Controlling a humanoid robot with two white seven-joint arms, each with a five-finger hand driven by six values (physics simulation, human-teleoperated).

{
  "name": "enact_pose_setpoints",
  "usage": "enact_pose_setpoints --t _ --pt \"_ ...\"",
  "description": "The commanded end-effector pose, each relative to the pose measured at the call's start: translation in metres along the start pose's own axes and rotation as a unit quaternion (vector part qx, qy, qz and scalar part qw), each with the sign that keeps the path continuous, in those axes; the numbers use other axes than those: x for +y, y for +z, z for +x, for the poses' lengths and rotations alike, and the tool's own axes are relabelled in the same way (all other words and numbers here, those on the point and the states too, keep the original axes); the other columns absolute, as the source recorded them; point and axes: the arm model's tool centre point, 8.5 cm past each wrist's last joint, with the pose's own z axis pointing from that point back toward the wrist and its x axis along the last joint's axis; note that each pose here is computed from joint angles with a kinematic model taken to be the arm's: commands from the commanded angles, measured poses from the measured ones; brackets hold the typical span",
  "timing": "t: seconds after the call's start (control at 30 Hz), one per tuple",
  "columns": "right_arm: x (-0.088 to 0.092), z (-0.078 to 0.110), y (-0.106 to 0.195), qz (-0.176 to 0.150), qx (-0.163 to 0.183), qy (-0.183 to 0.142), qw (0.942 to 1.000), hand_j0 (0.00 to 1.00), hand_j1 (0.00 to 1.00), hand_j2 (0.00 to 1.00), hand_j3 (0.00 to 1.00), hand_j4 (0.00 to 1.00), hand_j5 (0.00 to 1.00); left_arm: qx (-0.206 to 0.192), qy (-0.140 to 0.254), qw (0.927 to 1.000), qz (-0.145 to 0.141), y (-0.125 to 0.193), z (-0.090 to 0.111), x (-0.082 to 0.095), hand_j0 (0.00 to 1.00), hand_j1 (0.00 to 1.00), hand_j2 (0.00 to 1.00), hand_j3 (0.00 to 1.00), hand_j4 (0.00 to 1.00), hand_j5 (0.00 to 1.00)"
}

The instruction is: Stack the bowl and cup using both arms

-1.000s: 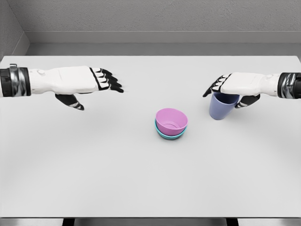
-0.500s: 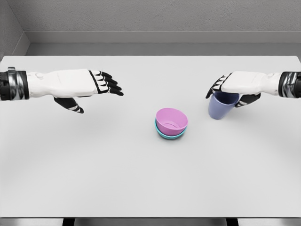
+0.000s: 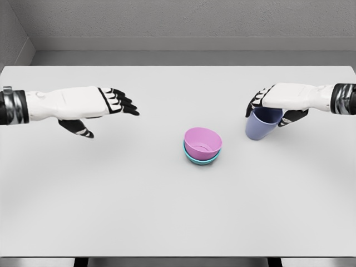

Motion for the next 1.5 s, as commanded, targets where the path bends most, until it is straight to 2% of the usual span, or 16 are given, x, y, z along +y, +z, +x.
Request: enact_pose_setpoints --t 0.0,0.37,0.6,0.73,1.07,1.27,1.47 --pt "-0.001 -0.001 0.001 -0.007 -0.002 -0.010 0.9999 0.67 0.67 0.67 0.67 0.67 0.67 0.010 0.001 0.9999 0.000 0.007 -0.004 0.001 1.00 1.00 1.00 1.00 1.00 1.00" --pt "-0.009 -0.004 0.002 -0.024 -0.006 -0.024 0.9994 0.65 0.65 0.65 0.65 0.65 0.65 0.019 0.009 0.9997 -0.009 0.016 -0.007 -0.006 1.00 1.00 1.00 1.00 1.00 1.00" --pt "-0.026 0.000 -0.004 -0.039 -0.015 -0.014 0.9990 0.65 0.65 0.65 0.65 0.65 0.65 0.019 0.010 0.9997 -0.010 0.016 -0.007 -0.007 1.00 1.00 1.00 1.00 1.00 1.00" --pt "-0.043 0.006 -0.004 -0.052 -0.023 0.003 0.9984 0.65 0.65 0.65 0.65 0.65 0.65 0.028 0.010 0.9994 -0.015 0.022 -0.010 -0.008 1.00 1.00 1.00 1.00 1.00 1.00" --pt "-0.069 0.047 -0.004 -0.072 -0.072 0.058 0.9931 0.62 0.62 0.62 0.62 0.62 0.62 0.031 0.011 0.9993 -0.016 0.023 -0.012 -0.009 1.00 1.00 1.00 1.00 1.00 1.00" --pt "-0.073 0.062 0.003 -0.070 -0.084 0.083 0.9905 0.62 0.62 0.62 0.62 0.62 0.62 0.038 0.016 0.9990 -0.015 0.025 -0.017 -0.009 1.00 1.00 1.00 1.00 1.00 1.00" --pt "-0.072 0.072 0.003 -0.069 -0.096 0.092 0.9888 0.62 0.62 0.62 0.62 0.62 0.62 0.037 0.017 0.9991 -0.014 0.025 -0.017 -0.009 1.00 1.00 1.00 1.00 1.00 1.00"
